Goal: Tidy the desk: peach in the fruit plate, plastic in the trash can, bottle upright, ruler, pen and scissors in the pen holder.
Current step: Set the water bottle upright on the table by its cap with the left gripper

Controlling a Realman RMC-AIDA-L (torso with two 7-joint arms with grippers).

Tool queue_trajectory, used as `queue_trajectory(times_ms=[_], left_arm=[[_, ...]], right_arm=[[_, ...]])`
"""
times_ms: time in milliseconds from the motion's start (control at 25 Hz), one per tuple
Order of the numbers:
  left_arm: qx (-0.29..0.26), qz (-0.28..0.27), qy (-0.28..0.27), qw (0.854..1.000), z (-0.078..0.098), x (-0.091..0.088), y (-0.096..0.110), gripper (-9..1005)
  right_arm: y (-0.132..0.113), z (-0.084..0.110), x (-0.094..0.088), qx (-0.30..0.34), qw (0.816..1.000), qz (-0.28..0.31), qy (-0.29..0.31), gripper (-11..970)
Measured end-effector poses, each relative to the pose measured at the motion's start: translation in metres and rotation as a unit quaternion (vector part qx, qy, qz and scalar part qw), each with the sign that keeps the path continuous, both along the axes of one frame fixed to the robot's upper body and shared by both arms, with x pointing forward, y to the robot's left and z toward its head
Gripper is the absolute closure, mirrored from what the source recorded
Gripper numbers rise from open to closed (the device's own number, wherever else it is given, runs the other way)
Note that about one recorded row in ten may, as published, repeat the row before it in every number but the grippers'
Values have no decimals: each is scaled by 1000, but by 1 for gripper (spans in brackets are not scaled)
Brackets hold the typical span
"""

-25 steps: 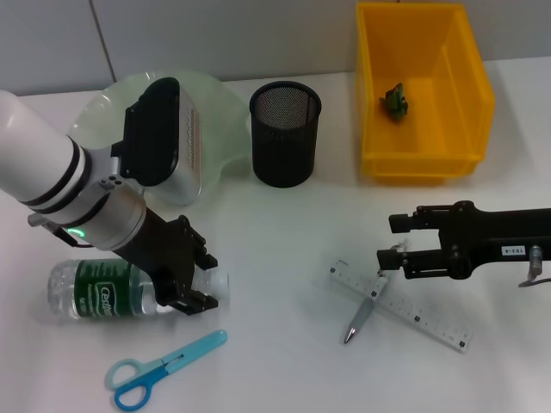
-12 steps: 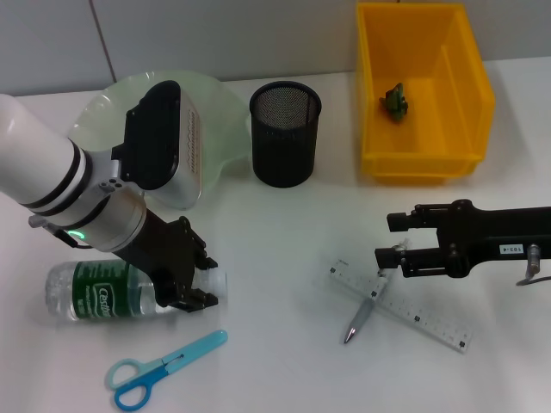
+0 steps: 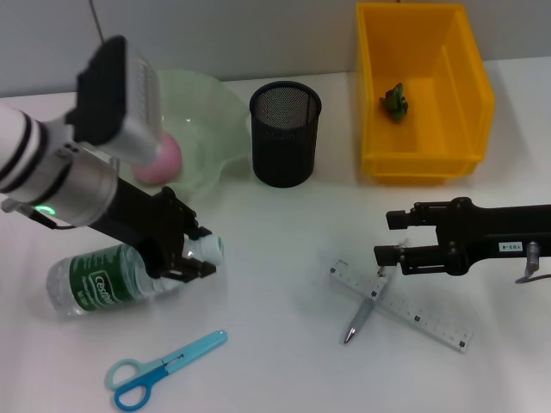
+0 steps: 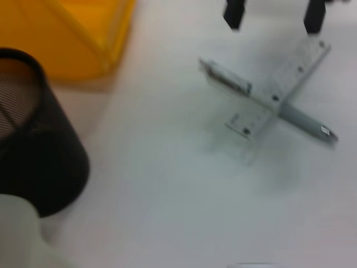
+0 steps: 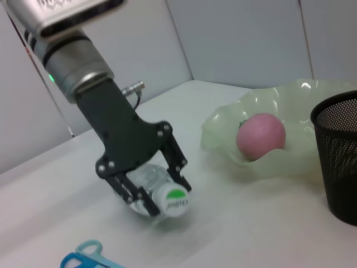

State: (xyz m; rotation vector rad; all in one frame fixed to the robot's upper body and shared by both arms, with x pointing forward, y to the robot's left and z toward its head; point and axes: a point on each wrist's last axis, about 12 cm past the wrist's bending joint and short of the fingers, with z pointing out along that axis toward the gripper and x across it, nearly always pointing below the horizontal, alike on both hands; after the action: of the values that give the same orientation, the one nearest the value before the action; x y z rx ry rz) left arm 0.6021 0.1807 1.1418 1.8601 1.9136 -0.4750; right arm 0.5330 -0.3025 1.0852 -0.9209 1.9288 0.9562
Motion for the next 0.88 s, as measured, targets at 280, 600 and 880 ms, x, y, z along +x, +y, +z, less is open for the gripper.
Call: queue_trajectory(times_ms=[280, 600, 880], left_arm=[[-54, 32, 3, 998, 12, 4, 22, 546], [-102, 60, 7, 993, 19, 3, 43, 549], [-131, 81, 11, 988, 22, 1, 58, 552]], right_arm=[[1, 2, 2, 1, 1000, 2, -2, 237], [3, 3, 4, 1, 1000, 4, -3, 237], [5, 3, 5, 0, 1000, 7, -3, 237]])
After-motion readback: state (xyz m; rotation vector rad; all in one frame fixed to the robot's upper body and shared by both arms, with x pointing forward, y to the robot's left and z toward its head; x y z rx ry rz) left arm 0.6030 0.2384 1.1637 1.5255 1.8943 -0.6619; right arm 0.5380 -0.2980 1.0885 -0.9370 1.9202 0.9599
